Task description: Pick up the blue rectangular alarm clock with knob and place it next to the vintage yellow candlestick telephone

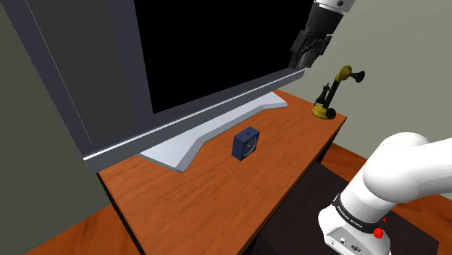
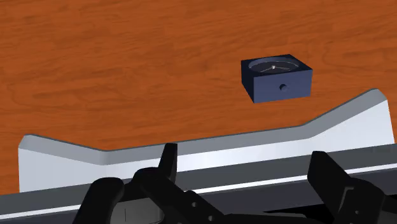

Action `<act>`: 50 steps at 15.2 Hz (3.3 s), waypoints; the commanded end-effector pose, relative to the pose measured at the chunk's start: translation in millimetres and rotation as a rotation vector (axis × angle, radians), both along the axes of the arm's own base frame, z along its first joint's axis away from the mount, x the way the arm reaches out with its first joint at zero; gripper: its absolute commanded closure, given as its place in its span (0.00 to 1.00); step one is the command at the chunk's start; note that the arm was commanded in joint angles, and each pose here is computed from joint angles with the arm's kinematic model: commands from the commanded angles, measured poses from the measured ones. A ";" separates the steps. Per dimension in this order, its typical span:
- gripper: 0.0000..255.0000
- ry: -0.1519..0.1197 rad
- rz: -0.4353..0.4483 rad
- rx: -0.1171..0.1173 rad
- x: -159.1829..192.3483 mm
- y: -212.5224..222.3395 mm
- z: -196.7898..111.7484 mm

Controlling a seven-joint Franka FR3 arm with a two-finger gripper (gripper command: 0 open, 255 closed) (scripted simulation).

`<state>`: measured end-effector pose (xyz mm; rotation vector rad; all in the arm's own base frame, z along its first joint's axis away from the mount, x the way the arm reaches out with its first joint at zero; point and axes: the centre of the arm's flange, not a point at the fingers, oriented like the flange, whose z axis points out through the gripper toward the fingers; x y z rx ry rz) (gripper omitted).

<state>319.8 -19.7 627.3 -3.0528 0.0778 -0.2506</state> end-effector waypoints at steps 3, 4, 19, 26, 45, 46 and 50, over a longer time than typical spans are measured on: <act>0.00 0.016 -0.111 0.003 0.2 16.4 -21.9; 0.00 0.024 -0.166 0.005 0.9 24.5 -32.9; 0.00 0.142 -0.995 0.031 51.6 133.0 -197.8; 0.00 0.174 -1.220 0.038 76.0 153.4 -254.1; 1.00 0.174 -1.220 0.038 76.4 153.1 -283.4; 1.00 0.174 -1.220 0.038 76.5 153.1 -283.5; 1.00 0.174 -1.220 0.038 76.3 153.1 -278.2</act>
